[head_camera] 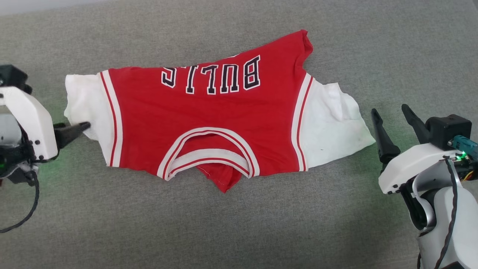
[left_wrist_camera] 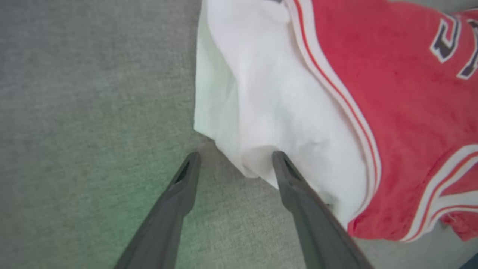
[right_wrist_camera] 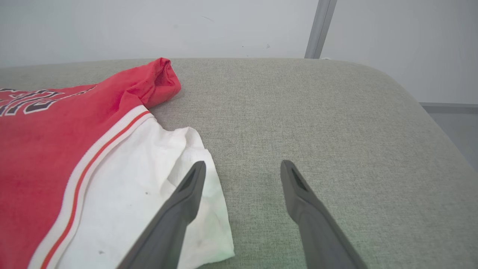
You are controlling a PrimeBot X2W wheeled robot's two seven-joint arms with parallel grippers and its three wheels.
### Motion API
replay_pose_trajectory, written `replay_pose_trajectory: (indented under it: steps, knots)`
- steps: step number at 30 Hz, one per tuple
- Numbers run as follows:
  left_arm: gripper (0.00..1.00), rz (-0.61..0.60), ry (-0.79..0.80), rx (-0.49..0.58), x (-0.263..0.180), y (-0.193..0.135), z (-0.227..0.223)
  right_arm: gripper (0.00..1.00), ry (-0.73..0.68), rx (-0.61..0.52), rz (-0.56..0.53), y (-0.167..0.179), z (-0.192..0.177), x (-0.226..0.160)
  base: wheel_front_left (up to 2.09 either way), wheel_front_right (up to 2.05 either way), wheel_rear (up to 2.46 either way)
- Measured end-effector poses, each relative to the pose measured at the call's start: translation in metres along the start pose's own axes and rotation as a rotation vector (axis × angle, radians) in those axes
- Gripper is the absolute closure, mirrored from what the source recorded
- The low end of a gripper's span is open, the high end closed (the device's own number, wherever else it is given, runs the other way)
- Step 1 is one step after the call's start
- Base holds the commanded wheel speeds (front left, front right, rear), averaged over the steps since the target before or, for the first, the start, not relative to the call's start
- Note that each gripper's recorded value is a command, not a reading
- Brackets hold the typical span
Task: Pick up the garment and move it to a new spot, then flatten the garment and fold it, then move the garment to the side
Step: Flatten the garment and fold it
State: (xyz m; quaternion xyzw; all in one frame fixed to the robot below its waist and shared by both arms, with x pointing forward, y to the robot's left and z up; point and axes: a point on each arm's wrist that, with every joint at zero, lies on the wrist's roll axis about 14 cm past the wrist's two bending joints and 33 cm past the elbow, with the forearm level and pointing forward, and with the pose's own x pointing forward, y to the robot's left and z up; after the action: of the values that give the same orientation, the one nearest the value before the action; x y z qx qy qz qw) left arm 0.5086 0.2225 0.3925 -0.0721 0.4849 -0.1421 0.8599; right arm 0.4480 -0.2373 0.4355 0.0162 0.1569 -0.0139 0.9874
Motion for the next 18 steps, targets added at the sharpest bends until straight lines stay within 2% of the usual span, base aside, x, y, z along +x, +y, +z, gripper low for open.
replay_pose_trajectory:
  steps: [3, 4, 5, 6, 7, 11, 18]
  knots:
    - [0.00, -0.022, 0.031, -0.036, 0.005, -0.004, -0.007, 0.00, 0.003, -0.001, -0.004, -0.001, -0.001, -0.001, 0.00, 0.00, 0.00]
    - [0.09, -0.029, 0.043, -0.037, 0.007, -0.006, -0.009, 0.00, 0.004, -0.001, -0.007, -0.003, -0.002, -0.001, 0.00, 0.00, 0.00]
    - [0.53, -0.034, 0.048, -0.038, 0.008, -0.008, -0.010, 0.00, 0.005, -0.002, -0.011, -0.004, -0.002, -0.002, 0.00, 0.00, 0.00]
    - [0.70, -0.036, 0.051, -0.035, 0.009, -0.008, -0.010, 0.00, 0.003, -0.001, -0.015, -0.006, -0.002, -0.002, 0.00, 0.00, 0.00]
    - [1.00, -0.039, 0.049, -0.038, 0.009, -0.009, -0.009, 0.00, 0.002, -0.002, -0.020, -0.007, -0.001, -0.003, 0.00, 0.00, 0.00]
    - [1.00, -0.070, 0.019, -0.052, 0.007, -0.018, -0.005, 0.00, -0.011, -0.001, -0.026, -0.010, 0.003, -0.004, 0.00, 0.00, 0.00]
    - [1.00, 0.053, -0.057, 0.008, -0.033, 0.017, 0.018, 0.00, -0.017, 0.000, -0.002, 0.001, 0.005, -0.004, 0.00, 0.00, 0.00]
